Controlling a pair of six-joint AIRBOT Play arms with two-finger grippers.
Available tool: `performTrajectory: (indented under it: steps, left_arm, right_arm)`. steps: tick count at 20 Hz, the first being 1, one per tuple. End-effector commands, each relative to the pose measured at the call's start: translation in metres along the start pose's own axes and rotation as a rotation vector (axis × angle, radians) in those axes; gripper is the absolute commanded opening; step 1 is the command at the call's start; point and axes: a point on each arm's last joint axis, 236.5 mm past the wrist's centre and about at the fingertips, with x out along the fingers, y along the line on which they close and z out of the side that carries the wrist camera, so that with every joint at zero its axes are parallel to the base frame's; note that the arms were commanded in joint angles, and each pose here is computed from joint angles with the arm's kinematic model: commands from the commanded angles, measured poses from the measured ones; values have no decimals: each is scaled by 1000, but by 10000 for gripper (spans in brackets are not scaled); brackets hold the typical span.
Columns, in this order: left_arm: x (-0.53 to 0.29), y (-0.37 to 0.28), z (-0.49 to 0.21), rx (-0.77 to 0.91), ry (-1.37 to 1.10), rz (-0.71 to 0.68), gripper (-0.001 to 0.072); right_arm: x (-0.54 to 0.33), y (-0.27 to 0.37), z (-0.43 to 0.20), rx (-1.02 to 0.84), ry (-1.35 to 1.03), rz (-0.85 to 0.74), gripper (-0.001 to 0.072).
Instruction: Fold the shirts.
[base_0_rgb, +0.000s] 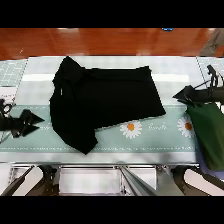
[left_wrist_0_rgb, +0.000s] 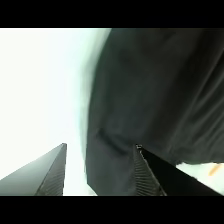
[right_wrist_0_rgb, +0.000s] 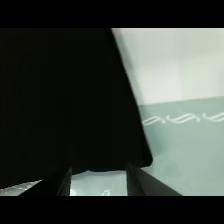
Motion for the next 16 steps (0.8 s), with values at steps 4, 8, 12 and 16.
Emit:
performTrajectory:
  steps: [4, 8, 12, 16]
  left_arm:
    - [42, 9, -30, -117, 61, -91, 503]
    - [59, 6, -20, -104, 36, -77, 503]
    - [77, -1, -16, -86, 32, -67, 496]
    - [76, -15, -21, 49, 88, -73, 16]
  right_arm:
    - [-1, 3, -19, 0, -40, 37, 396]
    - [-1, 0, -12, -4, -70, 24, 396]
    - [-1, -2, -6, -8, -96, 14, 395]
    - [-6, -33, -8, 27, -90, -88, 395]
